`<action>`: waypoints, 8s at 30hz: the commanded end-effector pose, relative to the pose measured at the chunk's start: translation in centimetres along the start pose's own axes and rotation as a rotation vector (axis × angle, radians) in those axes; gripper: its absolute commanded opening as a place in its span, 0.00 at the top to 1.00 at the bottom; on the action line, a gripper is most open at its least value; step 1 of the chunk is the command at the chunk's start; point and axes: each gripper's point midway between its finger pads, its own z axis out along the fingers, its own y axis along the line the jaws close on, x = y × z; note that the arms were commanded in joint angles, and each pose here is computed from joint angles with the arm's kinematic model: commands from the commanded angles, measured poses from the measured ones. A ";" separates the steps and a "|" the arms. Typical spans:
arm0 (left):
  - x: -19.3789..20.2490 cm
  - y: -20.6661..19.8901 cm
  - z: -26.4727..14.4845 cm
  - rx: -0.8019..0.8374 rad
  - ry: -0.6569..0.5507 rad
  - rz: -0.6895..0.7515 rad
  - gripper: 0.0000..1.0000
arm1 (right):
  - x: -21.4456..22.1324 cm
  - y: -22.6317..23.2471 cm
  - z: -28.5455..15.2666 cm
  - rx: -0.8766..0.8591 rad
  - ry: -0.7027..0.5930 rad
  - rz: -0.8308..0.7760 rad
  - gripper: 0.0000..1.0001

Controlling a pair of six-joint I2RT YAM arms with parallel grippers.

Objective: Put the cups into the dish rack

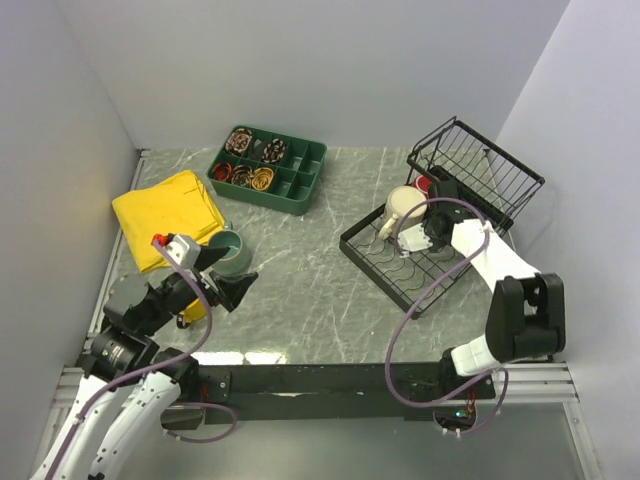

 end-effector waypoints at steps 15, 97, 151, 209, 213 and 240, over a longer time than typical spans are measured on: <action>0.5 4.5 2.7 -0.287 0.070 -0.323 0.04 | -11.2 -2.5 -13.8 0.218 -0.637 0.396 0.58; 20.7 22.2 3.3 -0.841 0.784 -0.595 0.78 | -18.0 0.0 -27.6 0.198 -1.520 0.740 0.46; -13.0 -5.4 11.5 -0.133 -0.535 1.133 0.99 | -25.4 -4.4 -35.9 -1.581 -1.526 1.248 0.26; -0.6 1.0 6.0 -0.285 0.071 0.332 0.04 | -10.7 -2.1 -23.8 0.170 -0.993 1.410 1.00; 0.0 0.3 6.2 -0.294 0.054 0.132 0.04 | -10.3 0.0 -20.5 0.225 -0.886 1.462 1.00; 4.8 -10.4 14.5 0.123 0.207 -1.061 0.04 | -11.2 -3.8 -30.4 0.217 -1.307 1.232 1.00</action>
